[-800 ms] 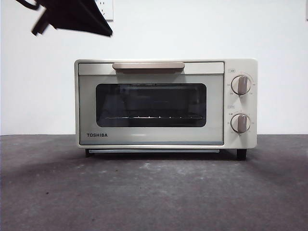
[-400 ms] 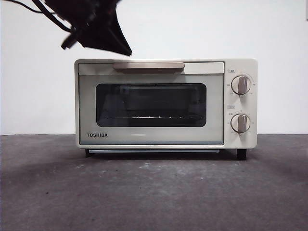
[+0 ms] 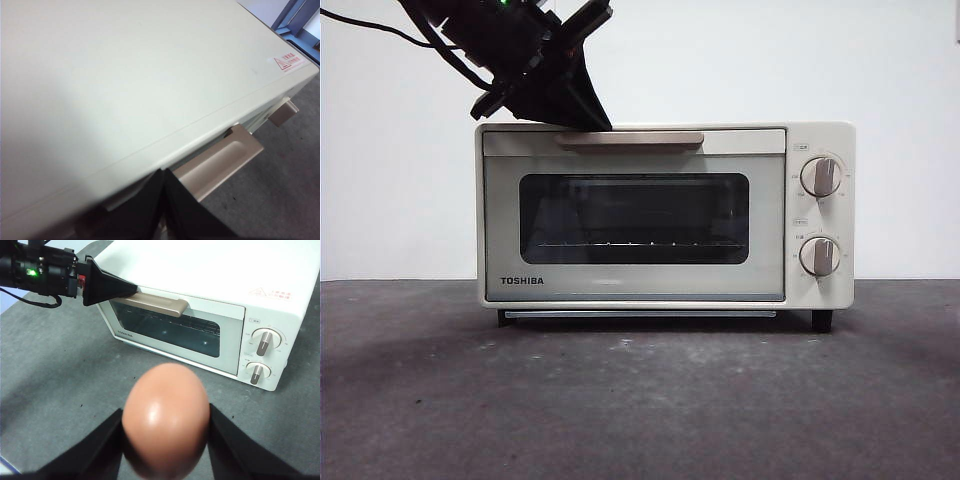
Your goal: Eggoven
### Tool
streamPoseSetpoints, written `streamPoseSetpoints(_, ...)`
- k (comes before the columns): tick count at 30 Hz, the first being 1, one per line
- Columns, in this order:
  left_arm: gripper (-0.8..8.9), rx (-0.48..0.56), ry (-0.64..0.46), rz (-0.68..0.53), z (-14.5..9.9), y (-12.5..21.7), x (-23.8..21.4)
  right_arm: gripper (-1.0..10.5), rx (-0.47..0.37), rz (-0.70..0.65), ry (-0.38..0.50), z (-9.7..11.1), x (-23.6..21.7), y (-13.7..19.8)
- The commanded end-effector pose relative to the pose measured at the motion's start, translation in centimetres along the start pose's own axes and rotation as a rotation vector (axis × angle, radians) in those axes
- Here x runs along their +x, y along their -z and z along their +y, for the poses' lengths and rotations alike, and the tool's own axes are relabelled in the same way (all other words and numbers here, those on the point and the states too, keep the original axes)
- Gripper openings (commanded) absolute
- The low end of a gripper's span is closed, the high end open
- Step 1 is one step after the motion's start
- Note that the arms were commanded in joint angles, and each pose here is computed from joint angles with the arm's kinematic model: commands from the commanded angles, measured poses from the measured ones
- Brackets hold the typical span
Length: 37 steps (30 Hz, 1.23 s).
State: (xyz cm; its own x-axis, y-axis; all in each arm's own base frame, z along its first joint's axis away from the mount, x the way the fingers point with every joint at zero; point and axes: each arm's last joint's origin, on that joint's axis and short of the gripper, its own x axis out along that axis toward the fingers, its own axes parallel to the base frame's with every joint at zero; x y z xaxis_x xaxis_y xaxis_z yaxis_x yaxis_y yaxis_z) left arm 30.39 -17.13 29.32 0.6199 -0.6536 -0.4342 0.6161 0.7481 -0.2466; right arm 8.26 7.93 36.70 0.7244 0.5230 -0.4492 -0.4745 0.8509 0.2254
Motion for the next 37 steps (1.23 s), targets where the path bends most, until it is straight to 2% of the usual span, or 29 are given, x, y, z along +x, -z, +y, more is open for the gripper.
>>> streamPoseSetpoints(1, 0.06, 0.013, -0.004, 0.079, 0.0, 1.2, 1.4, 0.0, -0.014, -0.015, -0.010, 0.2, -0.1, -0.4)
streamPoseSetpoints(14, 0.06, 0.094, 0.106, 0.275, -4.6, 3.6, 2.1, 0.0, -0.020, -0.016, -0.010, 0.2, -0.1, -0.4)
streamPoseSetpoints(25, 0.06, 0.059, 0.279, 0.473, -8.3, 5.9, 1.6, 0.0, -0.024, -0.022, 0.009, 0.3, 0.3, -0.6)
streamPoseSetpoints(30, 0.06, 0.065, 0.298, 0.420, -8.8, 4.8, 0.0, 0.0, -0.024, 0.032, 0.046, 0.6, 3.0, -1.0)
streamPoseSetpoints(37, 0.06, 0.048, 0.262, 0.262, -7.5, 1.8, -4.6, 0.0, 0.001, 0.106, 0.046, 0.3, 6.7, -1.5)
